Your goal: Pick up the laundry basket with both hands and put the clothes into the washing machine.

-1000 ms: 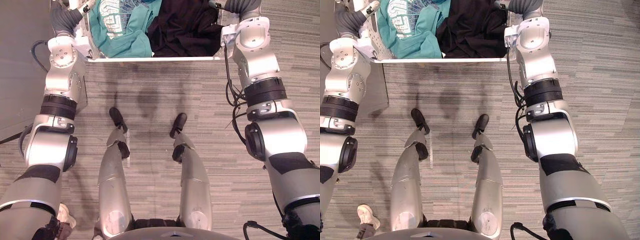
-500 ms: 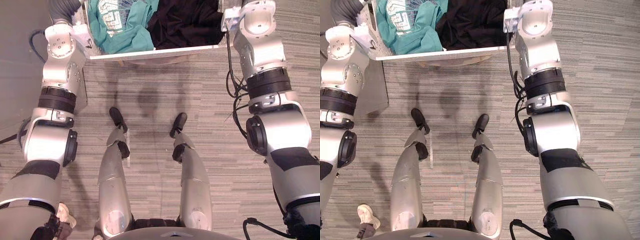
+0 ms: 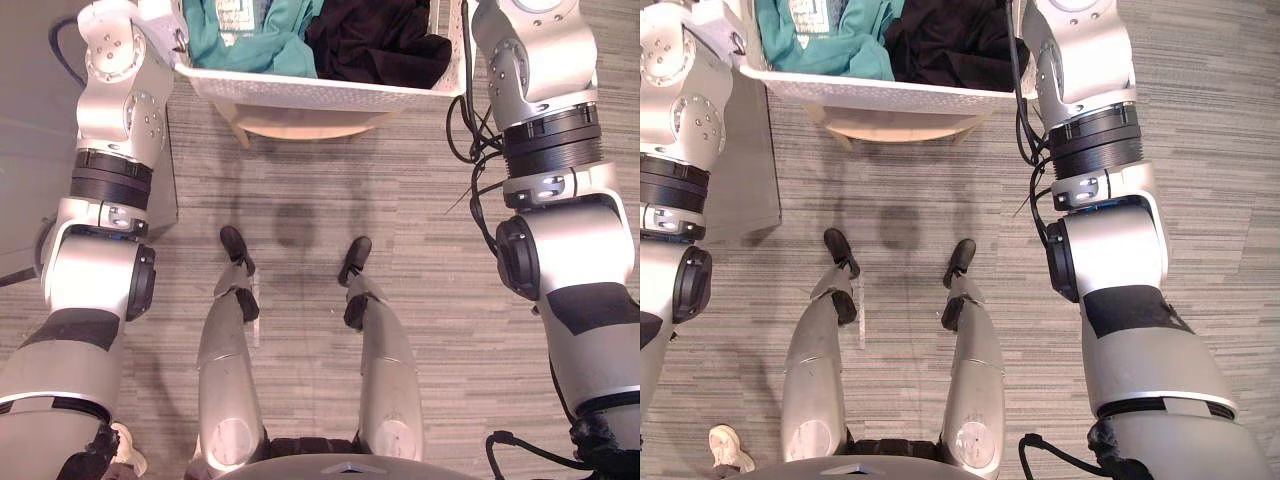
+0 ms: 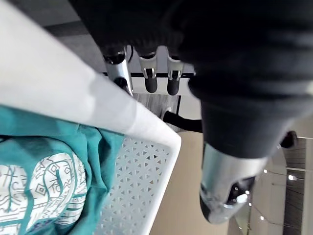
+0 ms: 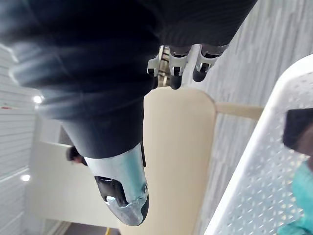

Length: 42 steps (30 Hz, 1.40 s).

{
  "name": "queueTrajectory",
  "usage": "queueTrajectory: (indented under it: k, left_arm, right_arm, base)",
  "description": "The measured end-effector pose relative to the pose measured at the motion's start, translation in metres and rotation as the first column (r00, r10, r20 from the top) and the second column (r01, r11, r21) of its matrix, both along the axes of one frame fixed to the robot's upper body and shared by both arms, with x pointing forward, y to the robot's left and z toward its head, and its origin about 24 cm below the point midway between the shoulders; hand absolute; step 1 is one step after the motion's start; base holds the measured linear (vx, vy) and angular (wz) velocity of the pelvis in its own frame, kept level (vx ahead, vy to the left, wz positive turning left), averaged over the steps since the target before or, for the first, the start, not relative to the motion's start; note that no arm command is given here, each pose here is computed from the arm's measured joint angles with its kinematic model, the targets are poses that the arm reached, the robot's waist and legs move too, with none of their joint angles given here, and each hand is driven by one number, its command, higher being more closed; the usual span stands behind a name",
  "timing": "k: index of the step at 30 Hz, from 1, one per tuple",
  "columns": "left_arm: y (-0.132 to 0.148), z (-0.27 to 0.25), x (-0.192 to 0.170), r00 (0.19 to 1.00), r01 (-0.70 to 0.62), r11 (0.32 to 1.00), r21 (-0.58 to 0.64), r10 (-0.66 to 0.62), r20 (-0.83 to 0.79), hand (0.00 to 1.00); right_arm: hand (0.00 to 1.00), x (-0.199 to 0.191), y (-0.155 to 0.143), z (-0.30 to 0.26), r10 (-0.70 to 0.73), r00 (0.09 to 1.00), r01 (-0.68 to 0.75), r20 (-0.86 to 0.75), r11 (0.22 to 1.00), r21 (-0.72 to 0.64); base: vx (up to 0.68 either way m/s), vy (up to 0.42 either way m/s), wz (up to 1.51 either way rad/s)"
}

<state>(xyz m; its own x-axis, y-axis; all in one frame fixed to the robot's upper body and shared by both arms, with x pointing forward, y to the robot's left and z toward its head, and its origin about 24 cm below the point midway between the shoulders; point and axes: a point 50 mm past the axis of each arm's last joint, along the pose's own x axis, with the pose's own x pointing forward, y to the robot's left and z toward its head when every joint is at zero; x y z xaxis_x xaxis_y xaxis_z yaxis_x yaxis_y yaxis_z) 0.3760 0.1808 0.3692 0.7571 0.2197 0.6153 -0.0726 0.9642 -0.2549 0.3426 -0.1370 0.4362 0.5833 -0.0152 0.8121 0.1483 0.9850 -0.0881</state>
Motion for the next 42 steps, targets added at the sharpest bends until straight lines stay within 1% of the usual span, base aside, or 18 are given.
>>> queueTrajectory:
  k: [3,6,7,10,13,16,18,19,22,24,29,33,37,40,42]
  left_arm:
    - [-0.001,0.010,-0.008,0.998,0.006,1.000,0.010,-0.006,0.058,0.00]
    - [0.010,0.024,-0.021,0.990,-0.030,0.999,0.031,0.025,0.136,0.00]
    - [0.015,0.028,-0.025,0.986,-0.048,0.998,0.036,0.042,0.163,0.00]
    - [0.018,0.029,-0.026,0.983,-0.069,0.997,0.047,0.060,0.172,0.00]
    - [0.020,0.023,-0.024,0.986,-0.074,0.996,0.047,0.066,0.153,0.00]
    - [0.029,0.009,-0.016,0.991,-0.096,0.995,0.033,0.092,0.098,0.00]
    - [0.035,0.001,-0.011,0.992,-0.111,0.994,0.017,0.110,0.054,0.00]
    - [0.038,-0.008,-0.007,0.993,-0.113,0.994,-0.009,0.113,0.021,0.00]
    - [0.038,-0.034,0.004,0.991,-0.114,0.993,-0.035,0.111,-0.081,0.00]
    - [0.038,-0.044,0.006,0.989,-0.110,0.992,-0.064,0.103,-0.106,0.00]
    - [0.042,-0.051,0.004,0.988,-0.117,0.991,-0.071,0.109,-0.111,0.00]
    - [0.044,-0.052,-0.008,0.993,-0.111,0.990,-0.084,0.107,-0.050,0.00]
    - [0.045,-0.061,-0.028,0.995,-0.096,0.994,-0.061,0.097,0.027,0.00]
    - [0.059,-0.076,-0.043,0.990,-0.122,0.989,-0.085,0.127,0.056,0.00]
    - [0.076,-0.101,-0.053,0.986,-0.165,0.980,-0.107,0.168,0.022,0.00]
  right_arm:
    - [0.00,-0.007,-0.003,0.006,-0.006,0.999,0.006,0.039,1.000,-0.010]
    - [0.00,-0.015,-0.008,0.011,-0.018,0.996,0.020,0.084,0.999,-0.026]
    - [0.00,-0.015,-0.012,0.009,-0.032,0.996,0.035,0.086,0.999,-0.033]
    - [0.00,-0.010,-0.018,0.000,-0.053,0.997,0.056,0.061,0.998,-0.038]
    - [0.00,-0.005,-0.018,-0.010,-0.059,0.998,0.060,0.032,0.997,-0.054]
    - [0.00,-0.001,-0.019,-0.018,-0.063,0.998,0.063,0.009,0.996,-0.065]
    - [0.00,-0.002,-0.019,-0.018,-0.062,0.998,0.063,0.011,0.996,-0.066]
    - [0.00,-0.001,-0.018,-0.018,-0.061,0.998,0.061,0.008,0.996,-0.066]
    - [0.00,0.000,-0.018,-0.019,-0.062,0.998,0.062,0.002,0.996,-0.065]
    - [0.00,0.000,-0.019,-0.019,-0.068,0.998,0.068,0.004,0.995,-0.068]
    - [0.00,0.003,-0.021,-0.027,-0.080,0.997,0.079,-0.012,0.994,-0.076]
    - [0.00,0.006,-0.024,-0.049,-0.082,0.995,0.078,-0.048,0.993,-0.087]
    - [0.00,-0.007,-0.034,-0.070,-0.065,0.998,0.063,-0.028,0.996,-0.060]
    - [0.00,-0.012,-0.052,-0.093,-0.094,0.995,0.093,-0.043,0.995,-0.031]
    - [0.00,-0.012,-0.070,-0.129,-0.144,0.982,0.143,-0.119,0.990,-0.015]
  base:
    - [-0.04,-0.070,0.02]
    - [-0.05,-0.068,0.02]
    - [-0.06,-0.071,0.03]
    - [-0.08,-0.079,0.03]
    - [-0.06,-0.053,-0.01]
    - [-0.06,-0.062,-0.05]
    - [-0.02,-0.038,-0.07]
    - [0.00,-0.022,-0.05]
    - [0.00,0.000,0.00]
    - [0.00,-0.035,0.05]
    - [-0.05,-0.053,0.04]
    - [-0.06,-0.044,0.06]
    - [0.00,-0.039,0.17]
    - [0.05,-0.042,0.18]
    - [0.11,-0.039,0.18]
